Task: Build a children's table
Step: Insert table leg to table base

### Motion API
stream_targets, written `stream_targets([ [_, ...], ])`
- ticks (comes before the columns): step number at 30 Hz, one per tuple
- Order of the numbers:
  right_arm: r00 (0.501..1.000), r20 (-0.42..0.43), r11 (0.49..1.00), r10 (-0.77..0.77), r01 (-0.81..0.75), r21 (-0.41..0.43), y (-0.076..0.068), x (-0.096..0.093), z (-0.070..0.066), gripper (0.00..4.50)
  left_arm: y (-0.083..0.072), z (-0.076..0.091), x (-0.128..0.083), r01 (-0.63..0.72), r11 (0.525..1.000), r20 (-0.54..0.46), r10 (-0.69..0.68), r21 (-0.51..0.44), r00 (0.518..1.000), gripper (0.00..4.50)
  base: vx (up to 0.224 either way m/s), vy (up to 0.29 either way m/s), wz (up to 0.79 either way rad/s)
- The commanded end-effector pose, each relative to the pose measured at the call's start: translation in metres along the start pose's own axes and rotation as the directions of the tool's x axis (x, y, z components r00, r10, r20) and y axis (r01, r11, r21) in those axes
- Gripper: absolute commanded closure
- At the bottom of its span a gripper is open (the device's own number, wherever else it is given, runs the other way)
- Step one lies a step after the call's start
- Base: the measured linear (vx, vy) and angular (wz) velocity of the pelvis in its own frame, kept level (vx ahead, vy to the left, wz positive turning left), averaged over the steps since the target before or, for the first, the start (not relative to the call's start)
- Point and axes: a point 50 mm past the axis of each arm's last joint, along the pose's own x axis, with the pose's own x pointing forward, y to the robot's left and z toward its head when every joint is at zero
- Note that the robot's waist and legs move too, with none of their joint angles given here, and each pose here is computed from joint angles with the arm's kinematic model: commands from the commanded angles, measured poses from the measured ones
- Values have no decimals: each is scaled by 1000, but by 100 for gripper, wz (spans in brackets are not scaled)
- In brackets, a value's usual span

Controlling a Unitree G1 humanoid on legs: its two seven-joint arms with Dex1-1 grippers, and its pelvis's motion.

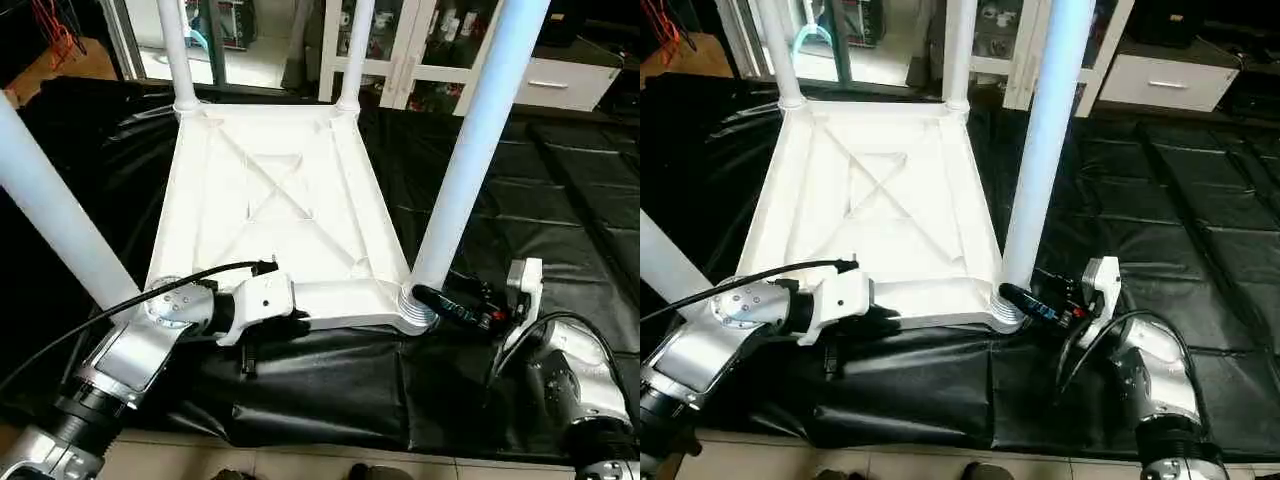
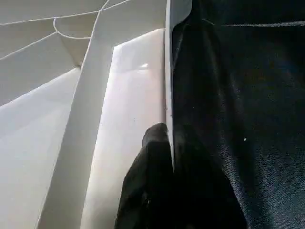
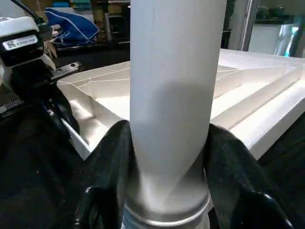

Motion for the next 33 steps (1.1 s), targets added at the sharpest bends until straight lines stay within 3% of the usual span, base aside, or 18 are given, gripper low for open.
stream_targets([
  [1,991,-90,992,-102,108,63,5,-18,-25,264,-11,-18,9,37,998,-76,-41,-50,996,450,0,0,0],
  [5,991,-52,991,-127,129,46,1,-15,-20,264,-11,-18,9,34,998,-76,-38,-48,996,450,0,0,0],
  [9,988,51,989,-146,145,15,-2,-3,-6,264,-9,-18,9,28,999,-76,-31,-41,997,450,0,0,0],
  [21,990,57,991,-132,132,0,3,0,-8,264,-8,-18,8,20,999,-81,-23,-31,996,450,0,0,0],
  [33,969,155,975,-191,206,-81,12,-1,-5,264,-1,-15,12,-37,999,-61,36,-9,997,450,0,0,0],
])
